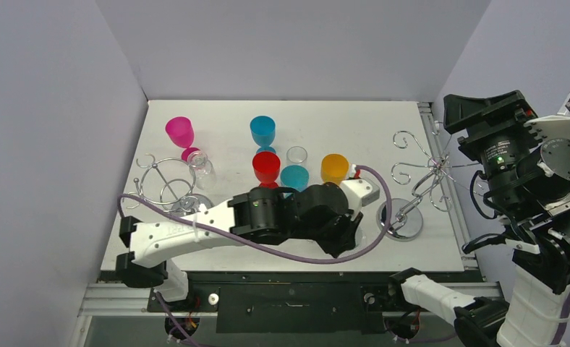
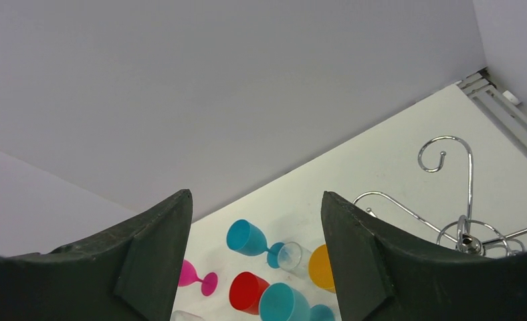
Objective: Take the wine glass off the wine glass rack
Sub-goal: Place the wine glass at the center of the board.
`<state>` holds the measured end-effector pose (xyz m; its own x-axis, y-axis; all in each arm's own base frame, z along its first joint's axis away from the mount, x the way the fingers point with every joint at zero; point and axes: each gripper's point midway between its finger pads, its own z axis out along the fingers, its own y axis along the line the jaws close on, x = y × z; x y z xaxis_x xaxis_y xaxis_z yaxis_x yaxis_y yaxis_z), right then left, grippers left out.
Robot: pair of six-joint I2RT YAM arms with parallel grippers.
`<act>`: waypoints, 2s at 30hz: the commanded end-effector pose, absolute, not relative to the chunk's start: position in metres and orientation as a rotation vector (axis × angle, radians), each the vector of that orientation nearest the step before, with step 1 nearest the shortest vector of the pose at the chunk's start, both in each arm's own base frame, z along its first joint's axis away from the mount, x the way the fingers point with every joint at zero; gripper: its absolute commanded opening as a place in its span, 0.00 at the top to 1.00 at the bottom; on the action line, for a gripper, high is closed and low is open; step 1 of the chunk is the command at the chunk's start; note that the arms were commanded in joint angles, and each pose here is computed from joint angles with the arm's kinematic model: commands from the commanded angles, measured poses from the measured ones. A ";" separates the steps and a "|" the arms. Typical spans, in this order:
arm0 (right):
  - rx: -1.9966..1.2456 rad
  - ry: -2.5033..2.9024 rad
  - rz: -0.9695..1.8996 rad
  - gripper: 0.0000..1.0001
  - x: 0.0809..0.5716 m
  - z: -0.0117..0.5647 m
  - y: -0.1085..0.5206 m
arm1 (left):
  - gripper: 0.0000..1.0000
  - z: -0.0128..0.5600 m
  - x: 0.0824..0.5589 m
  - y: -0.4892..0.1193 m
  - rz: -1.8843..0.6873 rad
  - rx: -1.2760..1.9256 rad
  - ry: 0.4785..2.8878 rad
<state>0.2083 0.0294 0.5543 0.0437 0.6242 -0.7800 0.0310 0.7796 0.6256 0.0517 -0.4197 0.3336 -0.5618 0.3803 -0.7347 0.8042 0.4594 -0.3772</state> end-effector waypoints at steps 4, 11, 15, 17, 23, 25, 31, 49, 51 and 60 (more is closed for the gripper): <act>0.601 1.524 0.311 0.31 0.217 0.533 0.009 | 1.00 0.303 0.063 -0.456 -0.832 1.050 2.158; 0.629 1.538 0.228 0.28 0.218 0.522 -0.002 | 1.00 0.238 0.080 -0.480 -0.643 1.121 2.249; 0.641 1.532 0.202 0.27 0.216 0.522 -0.008 | 1.00 0.205 0.089 -0.489 -0.592 1.146 2.286; 0.643 1.531 0.196 0.26 0.216 0.523 -0.009 | 1.00 0.191 0.092 -0.493 -0.574 1.158 2.301; 0.641 1.530 0.205 0.26 0.217 0.525 -0.008 | 1.00 0.158 0.096 -0.502 -0.538 1.195 2.332; 0.639 1.530 0.211 0.26 0.217 0.525 -0.007 | 1.00 0.149 0.096 -0.504 -0.537 1.204 2.343; 0.635 1.529 0.230 0.26 0.215 0.526 -0.005 | 1.00 0.128 0.099 -0.504 -0.530 1.210 2.363; 0.615 1.548 0.267 0.26 0.215 0.520 0.002 | 0.70 0.137 0.106 -0.505 -0.514 1.196 2.338; 0.614 1.553 0.266 0.26 0.215 0.519 0.002 | 0.65 0.147 0.106 -0.504 -0.520 1.195 2.324; 0.608 1.560 0.280 0.26 0.216 0.515 0.005 | 0.54 0.186 0.105 -0.499 -0.580 1.179 2.276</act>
